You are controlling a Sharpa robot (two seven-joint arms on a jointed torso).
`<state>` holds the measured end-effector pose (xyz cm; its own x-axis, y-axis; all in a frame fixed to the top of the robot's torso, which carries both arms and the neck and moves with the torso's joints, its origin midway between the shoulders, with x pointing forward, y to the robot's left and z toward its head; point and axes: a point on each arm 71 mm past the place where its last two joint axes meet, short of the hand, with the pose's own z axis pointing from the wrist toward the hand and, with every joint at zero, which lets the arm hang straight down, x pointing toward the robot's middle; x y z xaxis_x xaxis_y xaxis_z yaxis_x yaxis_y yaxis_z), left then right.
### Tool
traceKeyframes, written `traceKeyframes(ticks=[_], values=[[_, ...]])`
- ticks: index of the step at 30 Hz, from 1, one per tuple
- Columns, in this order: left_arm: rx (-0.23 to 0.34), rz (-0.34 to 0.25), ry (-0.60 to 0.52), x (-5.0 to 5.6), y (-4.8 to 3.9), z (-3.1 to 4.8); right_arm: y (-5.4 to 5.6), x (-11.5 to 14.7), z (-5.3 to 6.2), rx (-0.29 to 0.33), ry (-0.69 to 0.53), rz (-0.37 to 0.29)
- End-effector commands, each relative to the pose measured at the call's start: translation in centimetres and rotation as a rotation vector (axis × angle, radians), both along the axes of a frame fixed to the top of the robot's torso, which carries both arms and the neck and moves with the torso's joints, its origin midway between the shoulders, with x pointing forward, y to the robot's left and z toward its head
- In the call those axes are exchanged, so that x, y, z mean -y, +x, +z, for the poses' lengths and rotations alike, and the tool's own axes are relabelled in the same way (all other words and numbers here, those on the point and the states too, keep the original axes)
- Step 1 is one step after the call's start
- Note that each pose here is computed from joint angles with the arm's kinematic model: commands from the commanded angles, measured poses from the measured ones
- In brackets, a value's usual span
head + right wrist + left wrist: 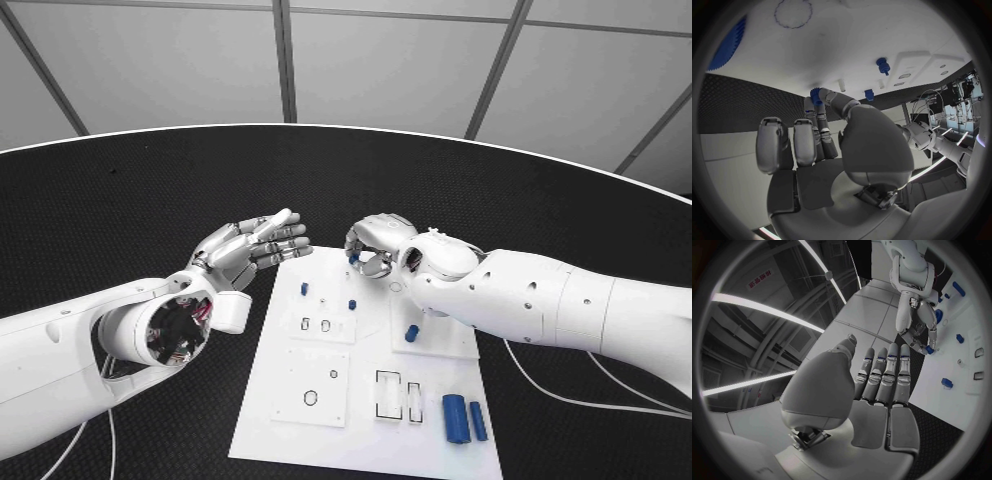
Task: Assemble the parts on the task board
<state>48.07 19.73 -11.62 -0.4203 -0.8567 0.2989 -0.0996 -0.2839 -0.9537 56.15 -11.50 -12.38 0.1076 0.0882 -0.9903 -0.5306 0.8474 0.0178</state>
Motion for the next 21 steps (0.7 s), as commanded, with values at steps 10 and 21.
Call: traceKeyframes(ticks=[10, 21], values=[[-0.001, -0.002, 0.000, 0.0, 0.00, 0.02, 0.1, -0.2, 0.1, 0.012, 0.007, 0.008], [-0.003, 0.000, 0.002, -0.2, 0.12, -0.01, -0.5, 0.9, 0.2, 0.016, 0.019, 0.002]])
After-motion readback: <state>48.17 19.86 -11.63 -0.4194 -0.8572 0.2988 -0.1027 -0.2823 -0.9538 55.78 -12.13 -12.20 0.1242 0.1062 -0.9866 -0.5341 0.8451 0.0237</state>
